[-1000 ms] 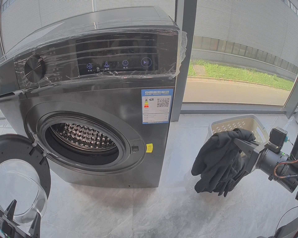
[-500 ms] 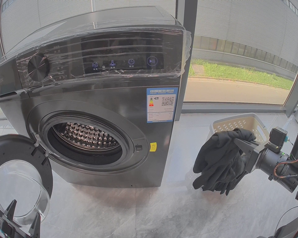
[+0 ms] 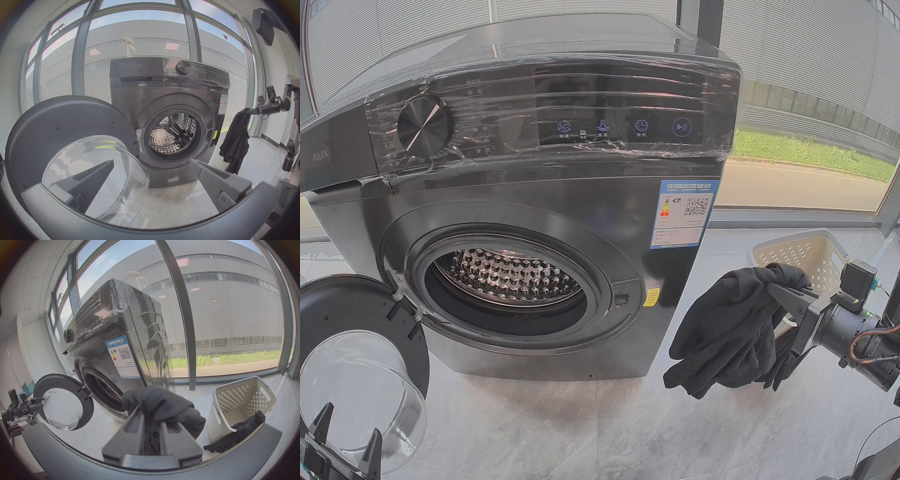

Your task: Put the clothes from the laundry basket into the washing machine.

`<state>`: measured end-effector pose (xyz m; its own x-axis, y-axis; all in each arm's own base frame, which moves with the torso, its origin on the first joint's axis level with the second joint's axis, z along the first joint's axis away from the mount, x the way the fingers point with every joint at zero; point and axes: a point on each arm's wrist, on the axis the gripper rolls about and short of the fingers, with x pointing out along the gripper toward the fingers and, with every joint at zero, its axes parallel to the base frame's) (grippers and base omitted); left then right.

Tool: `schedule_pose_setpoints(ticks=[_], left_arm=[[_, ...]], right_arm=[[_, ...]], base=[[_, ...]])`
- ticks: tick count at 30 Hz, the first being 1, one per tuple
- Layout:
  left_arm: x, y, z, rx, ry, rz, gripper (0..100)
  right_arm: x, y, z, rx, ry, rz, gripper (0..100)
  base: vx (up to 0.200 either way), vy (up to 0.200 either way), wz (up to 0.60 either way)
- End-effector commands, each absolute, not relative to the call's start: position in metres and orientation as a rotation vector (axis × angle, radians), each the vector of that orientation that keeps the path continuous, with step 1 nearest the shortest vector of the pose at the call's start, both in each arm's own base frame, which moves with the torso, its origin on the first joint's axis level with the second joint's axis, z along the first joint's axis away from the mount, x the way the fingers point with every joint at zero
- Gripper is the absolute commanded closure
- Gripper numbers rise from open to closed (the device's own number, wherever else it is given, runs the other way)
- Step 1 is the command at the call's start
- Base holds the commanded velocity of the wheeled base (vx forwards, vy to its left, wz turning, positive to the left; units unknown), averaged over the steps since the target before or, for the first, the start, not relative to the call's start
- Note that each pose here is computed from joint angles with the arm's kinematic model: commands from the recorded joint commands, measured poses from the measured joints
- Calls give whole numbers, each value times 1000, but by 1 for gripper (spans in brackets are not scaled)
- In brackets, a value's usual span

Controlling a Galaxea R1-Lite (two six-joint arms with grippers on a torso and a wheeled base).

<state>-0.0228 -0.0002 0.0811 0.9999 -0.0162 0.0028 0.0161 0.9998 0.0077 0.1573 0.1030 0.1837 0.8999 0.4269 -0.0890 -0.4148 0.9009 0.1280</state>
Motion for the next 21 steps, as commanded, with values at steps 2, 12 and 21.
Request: schedule_pose_setpoints(ticks=[2,12,21], left_arm=[[-23,0,76,8,-5,-17,0],[-23,0,76,6,-5,-15,0],[-23,0,76,5,-5,-17,0]], right_arm=[[158,103,184,107,115,436,100],[157,103,183,107,116,436,100],[158,103,183,105,121,437,100]], base=[[-200,0,0],[-160,0,0],[0,44,0]])
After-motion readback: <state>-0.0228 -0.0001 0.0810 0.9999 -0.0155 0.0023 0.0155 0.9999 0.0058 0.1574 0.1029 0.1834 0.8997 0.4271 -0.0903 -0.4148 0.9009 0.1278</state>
